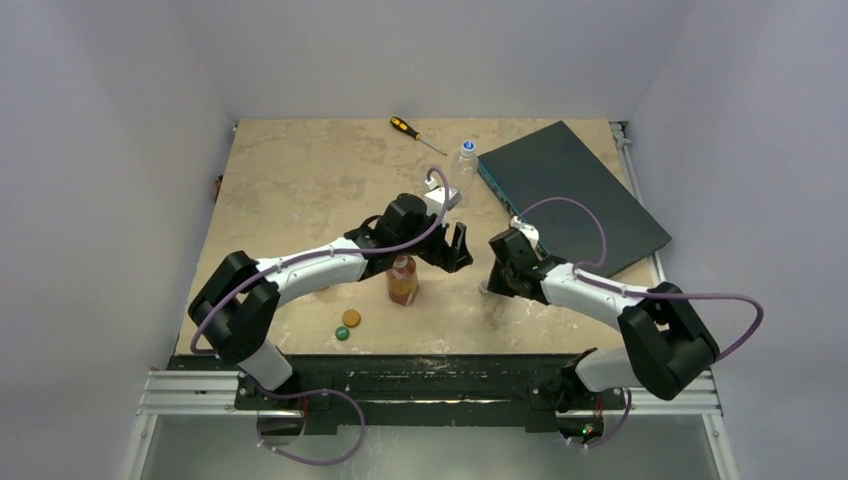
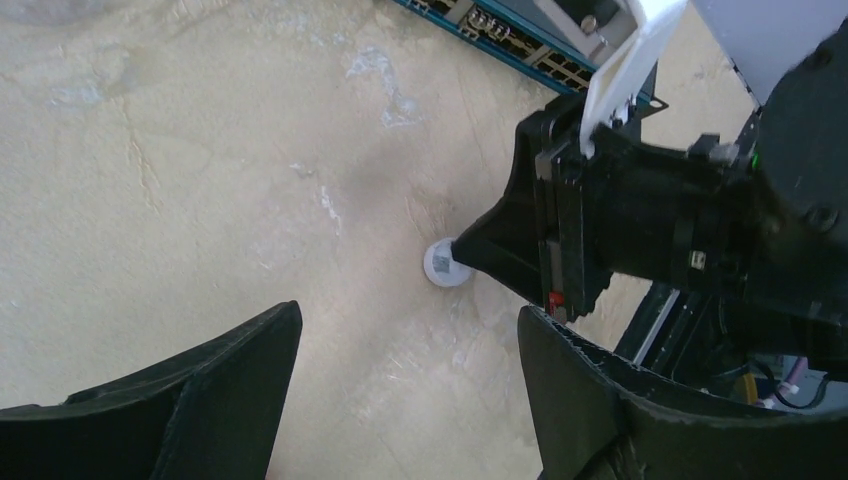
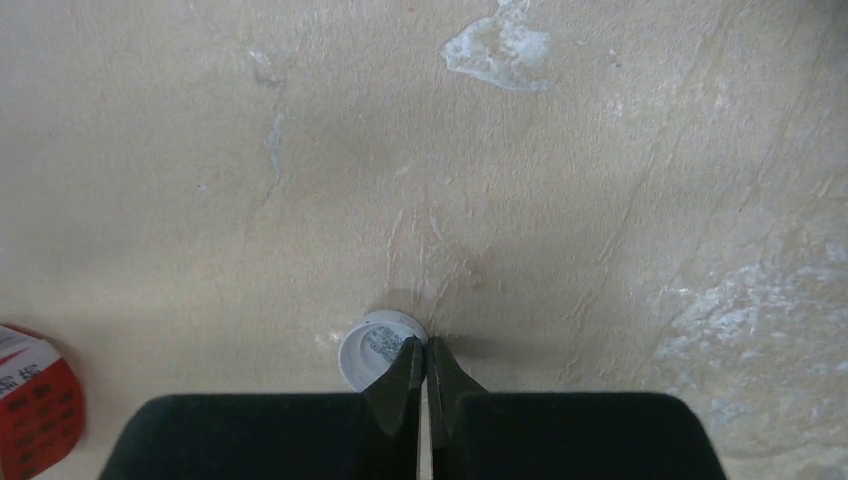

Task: Screw on the bottle caps
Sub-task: Adjust the bottle cap at the center of the board.

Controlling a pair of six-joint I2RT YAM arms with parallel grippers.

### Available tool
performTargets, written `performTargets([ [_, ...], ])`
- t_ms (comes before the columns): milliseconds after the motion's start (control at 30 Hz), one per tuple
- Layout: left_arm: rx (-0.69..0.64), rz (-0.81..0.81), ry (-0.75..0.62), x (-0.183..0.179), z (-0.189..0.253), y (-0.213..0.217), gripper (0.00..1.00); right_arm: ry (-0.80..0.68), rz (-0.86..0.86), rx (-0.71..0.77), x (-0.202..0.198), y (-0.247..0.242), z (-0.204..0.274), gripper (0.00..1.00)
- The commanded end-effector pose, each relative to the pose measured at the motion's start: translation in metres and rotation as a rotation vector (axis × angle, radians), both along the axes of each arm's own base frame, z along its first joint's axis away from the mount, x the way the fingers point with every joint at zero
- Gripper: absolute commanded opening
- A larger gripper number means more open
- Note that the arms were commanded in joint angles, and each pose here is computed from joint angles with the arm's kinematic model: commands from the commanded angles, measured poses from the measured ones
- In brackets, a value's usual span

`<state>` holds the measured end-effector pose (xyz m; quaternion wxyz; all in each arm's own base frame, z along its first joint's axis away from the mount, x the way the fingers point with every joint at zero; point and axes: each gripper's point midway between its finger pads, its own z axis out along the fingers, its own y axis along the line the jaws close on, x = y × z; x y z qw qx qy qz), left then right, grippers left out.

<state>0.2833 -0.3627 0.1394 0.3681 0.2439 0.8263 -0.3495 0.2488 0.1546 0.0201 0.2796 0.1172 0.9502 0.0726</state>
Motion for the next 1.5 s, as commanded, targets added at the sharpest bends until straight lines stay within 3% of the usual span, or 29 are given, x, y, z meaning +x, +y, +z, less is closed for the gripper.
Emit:
performTargets([
  [0,-0.139,-0.015,0.03,-0.007,0.02,-0.012,0.77,0.001,0.037,0.192,0.005,0.011,0.005,0.0],
  [167,-0.24,0.002,0.052,-0.005,0.032,-0.018,0.72,-0.156,0.097,0.519,0.027,0.027,0.064,0.0],
  [367,-0.38,-0.023,0.045,0.002,0.071,-0.024,0.74,-0.292,0.289,0.917,0.025,0.061,0.142,0.0],
  [633,-0.516,-0.222,-0.165,-0.007,0.14,-0.006,0.83,-0.371,0.481,1.28,-0.005,0.071,0.216,0.0],
  [867,-0.658,-0.494,-0.551,-0.057,0.193,0.01,0.87,-0.371,0.588,1.488,-0.032,0.069,0.259,0.0],
  [1033,-0.707,-0.582,-0.629,-0.072,0.198,0.01,0.87,-0.351,0.6,1.61,-0.04,0.063,0.277,0.0],
  [1133,-0.72,-0.599,-0.663,-0.079,0.2,0.008,0.87,-0.361,0.598,1.621,-0.043,0.062,0.282,0.0],
  [1267,-0.602,-0.589,-0.706,-0.077,0.181,-0.008,0.86,-0.37,0.589,1.644,-0.043,0.06,0.29,0.0],
  [1467,-0.521,-0.395,-0.776,-0.054,0.176,-0.001,0.84,-0.377,0.589,1.649,-0.044,0.059,0.297,0.0],
])
